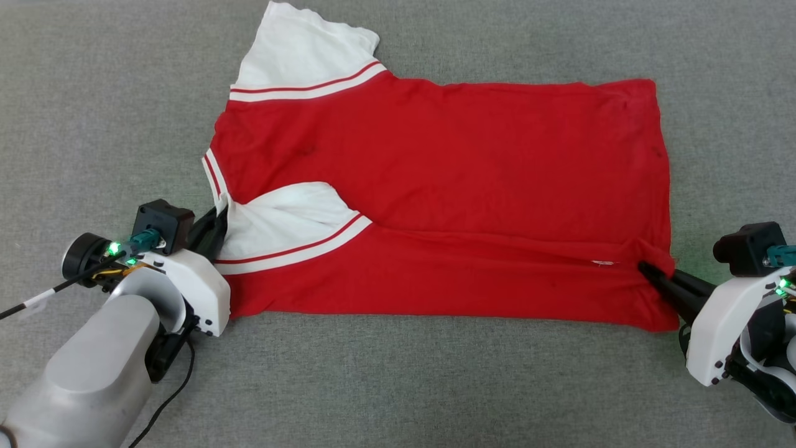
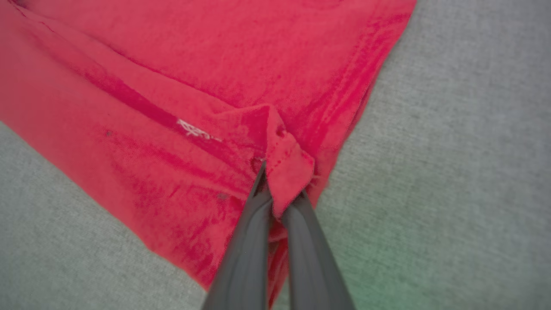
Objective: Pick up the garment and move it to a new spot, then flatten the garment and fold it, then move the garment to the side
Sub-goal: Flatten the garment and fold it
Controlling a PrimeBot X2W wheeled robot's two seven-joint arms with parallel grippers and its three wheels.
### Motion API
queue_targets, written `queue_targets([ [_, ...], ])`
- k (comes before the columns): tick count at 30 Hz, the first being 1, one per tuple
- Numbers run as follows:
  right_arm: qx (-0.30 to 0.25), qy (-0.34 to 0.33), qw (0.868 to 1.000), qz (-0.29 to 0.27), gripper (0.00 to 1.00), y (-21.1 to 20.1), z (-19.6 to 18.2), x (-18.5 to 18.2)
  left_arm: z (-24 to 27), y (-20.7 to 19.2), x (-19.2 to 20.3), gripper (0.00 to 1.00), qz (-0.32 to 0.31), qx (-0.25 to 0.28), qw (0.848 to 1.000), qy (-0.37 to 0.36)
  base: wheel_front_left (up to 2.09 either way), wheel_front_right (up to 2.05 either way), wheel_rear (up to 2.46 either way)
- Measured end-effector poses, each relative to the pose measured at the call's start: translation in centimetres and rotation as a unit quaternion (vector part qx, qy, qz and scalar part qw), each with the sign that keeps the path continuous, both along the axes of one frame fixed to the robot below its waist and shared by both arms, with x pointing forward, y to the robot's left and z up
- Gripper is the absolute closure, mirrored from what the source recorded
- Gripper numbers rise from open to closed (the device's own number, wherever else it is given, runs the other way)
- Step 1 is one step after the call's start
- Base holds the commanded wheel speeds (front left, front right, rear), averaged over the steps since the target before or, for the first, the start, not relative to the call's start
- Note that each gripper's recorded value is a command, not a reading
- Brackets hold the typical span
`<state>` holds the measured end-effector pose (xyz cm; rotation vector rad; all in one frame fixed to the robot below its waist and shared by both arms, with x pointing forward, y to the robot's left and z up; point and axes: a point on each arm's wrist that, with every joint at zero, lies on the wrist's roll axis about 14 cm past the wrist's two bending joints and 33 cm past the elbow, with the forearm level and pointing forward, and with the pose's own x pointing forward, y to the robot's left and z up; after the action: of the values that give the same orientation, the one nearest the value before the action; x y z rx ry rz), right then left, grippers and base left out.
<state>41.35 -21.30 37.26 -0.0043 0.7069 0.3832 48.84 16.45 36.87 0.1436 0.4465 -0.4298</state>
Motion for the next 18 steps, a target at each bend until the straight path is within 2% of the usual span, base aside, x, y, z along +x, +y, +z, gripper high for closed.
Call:
queue_targets([
  [1,0.001,-0.001,1.0,0.001,1.0,0.1,0.1,-0.1,0.1,0.0,0.0,1.0,-0.001,0.0,1.0,0.0,0.0,0.0,0.0],
  [2,0.003,-0.005,1.0,0.001,0.82,0.1,0.3,-0.1,0.1,0.0,0.0,1.0,0.001,-0.001,1.0,0.0,0.0,0.0,0.0],
  [3,0.003,-0.008,1.0,0.002,0.71,0.2,0.5,-0.1,0.3,0.0,0.0,0.95,0.002,-0.003,1.0,0.0,0.0,0.0,0.0],
  [4,0.004,-0.012,1.0,0.003,0.57,0.3,0.8,-0.1,0.5,0.1,0.0,0.29,0.003,0.0,1.0,-0.002,0.0,0.0,0.0],
  [5,0.005,-0.018,1.0,0.003,0.0,0.3,1.2,0.0,0.9,0.3,0.2,0.0,0.002,0.005,1.0,-0.008,0.0,0.0,0.0],
  [11,0.009,-0.06,0.998,0.012,0.0,0.7,3.8,0.5,4.5,0.7,1.3,0.0,-0.01,0.02,0.999,-0.04,0.0,0.0,0.0],
  [18,0.005,-0.081,0.996,0.023,0.0,1.0,5.3,0.4,8.2,2.1,2.2,0.0,-0.028,0.077,0.996,-0.015,0.0,0.0,0.0],
])
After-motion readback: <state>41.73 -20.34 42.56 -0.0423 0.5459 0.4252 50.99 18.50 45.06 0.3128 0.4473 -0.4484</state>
